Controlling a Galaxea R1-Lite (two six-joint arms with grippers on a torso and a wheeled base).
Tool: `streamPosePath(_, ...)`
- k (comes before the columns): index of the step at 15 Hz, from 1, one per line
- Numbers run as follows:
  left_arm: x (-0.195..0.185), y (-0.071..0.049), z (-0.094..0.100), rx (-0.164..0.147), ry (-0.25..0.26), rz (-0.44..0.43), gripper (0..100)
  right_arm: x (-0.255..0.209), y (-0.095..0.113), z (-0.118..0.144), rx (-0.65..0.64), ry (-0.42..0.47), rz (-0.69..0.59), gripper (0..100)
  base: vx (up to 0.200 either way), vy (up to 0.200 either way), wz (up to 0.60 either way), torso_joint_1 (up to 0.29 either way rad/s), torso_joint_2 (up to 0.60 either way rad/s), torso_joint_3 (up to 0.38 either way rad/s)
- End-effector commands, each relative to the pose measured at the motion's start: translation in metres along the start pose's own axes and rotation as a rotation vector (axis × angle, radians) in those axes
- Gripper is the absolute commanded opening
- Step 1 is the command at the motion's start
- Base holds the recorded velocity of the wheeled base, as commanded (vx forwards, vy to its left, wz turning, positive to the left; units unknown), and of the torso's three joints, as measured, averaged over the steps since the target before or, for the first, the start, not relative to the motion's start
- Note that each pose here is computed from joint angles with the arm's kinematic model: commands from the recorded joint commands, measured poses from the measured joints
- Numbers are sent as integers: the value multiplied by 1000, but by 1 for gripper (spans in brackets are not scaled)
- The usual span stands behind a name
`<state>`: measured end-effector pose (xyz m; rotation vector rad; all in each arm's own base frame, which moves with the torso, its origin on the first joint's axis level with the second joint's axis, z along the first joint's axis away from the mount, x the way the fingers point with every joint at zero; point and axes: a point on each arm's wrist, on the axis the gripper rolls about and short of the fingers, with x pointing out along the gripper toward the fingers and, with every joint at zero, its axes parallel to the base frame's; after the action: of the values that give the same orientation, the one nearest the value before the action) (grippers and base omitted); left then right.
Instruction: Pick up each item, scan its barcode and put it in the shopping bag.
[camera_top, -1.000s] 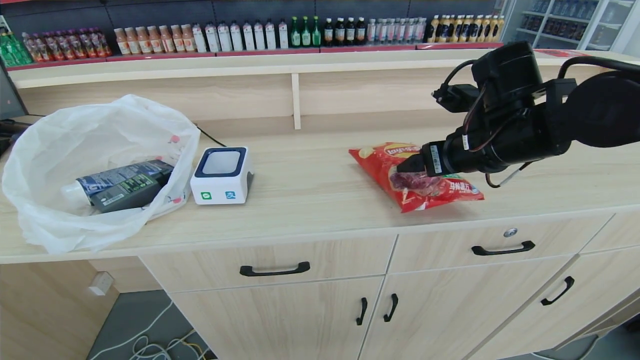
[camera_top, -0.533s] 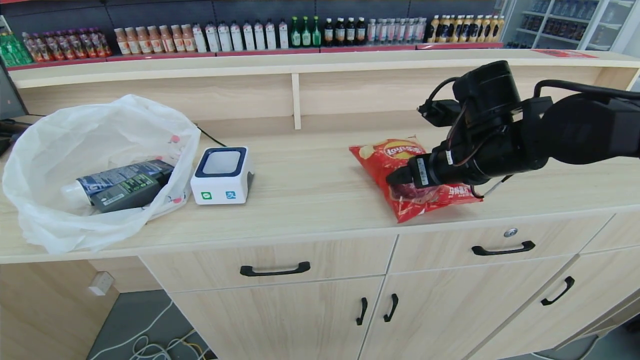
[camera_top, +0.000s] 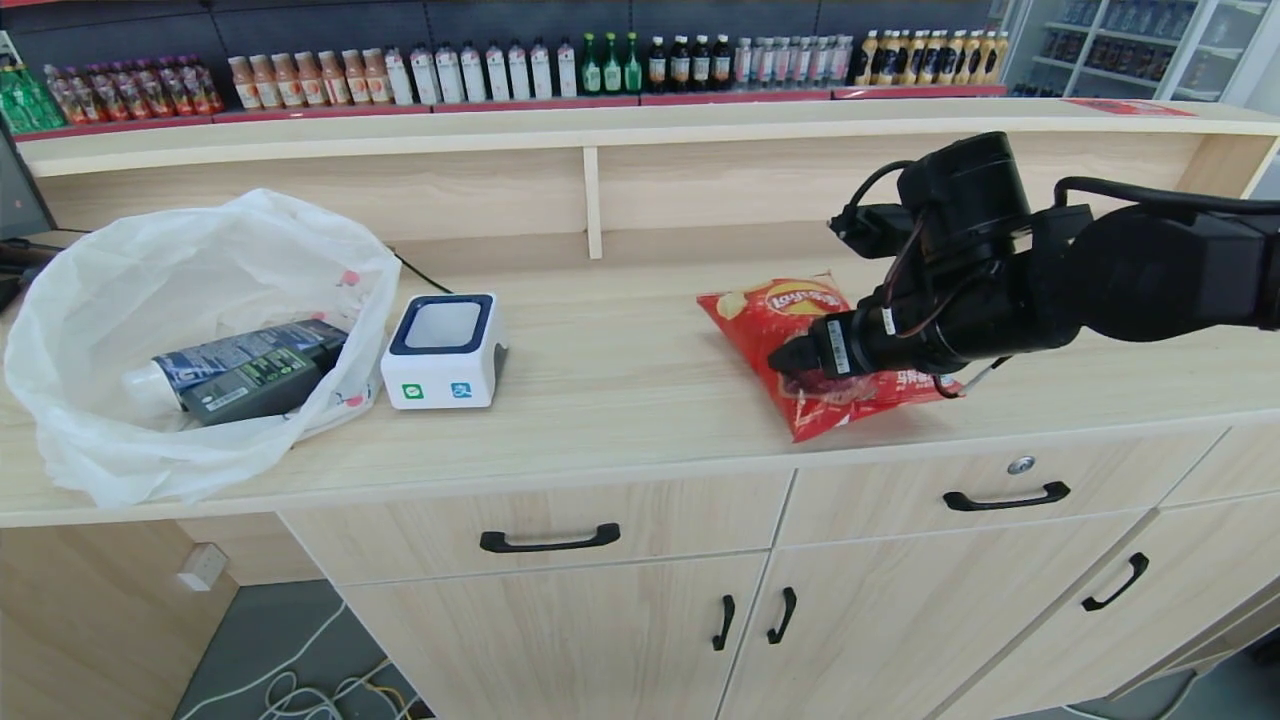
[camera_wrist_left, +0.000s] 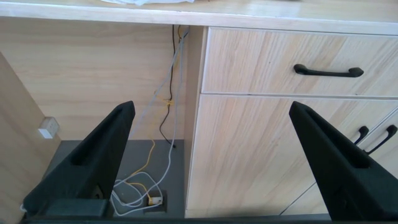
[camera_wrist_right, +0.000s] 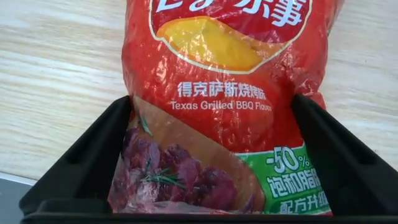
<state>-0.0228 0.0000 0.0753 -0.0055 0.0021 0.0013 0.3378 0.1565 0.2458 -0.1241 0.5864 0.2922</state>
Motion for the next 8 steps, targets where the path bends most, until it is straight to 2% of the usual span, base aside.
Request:
streamPosePath(1, 0, 0, 0, -1, -1, 0, 100, 5, 2, -3, -4, 4, -10, 100, 0, 0, 0, 0, 0, 0)
streamPosePath(5, 0, 0, 0, -1, -1, 0, 100, 15, 3, -7, -7, 13, -13, 100, 0, 0, 0, 0, 0, 0)
streamPosePath(8, 0, 0, 0, -1, -1, 0, 100, 17, 3, -5, -8, -13, -14, 100, 0, 0, 0, 0, 0, 0)
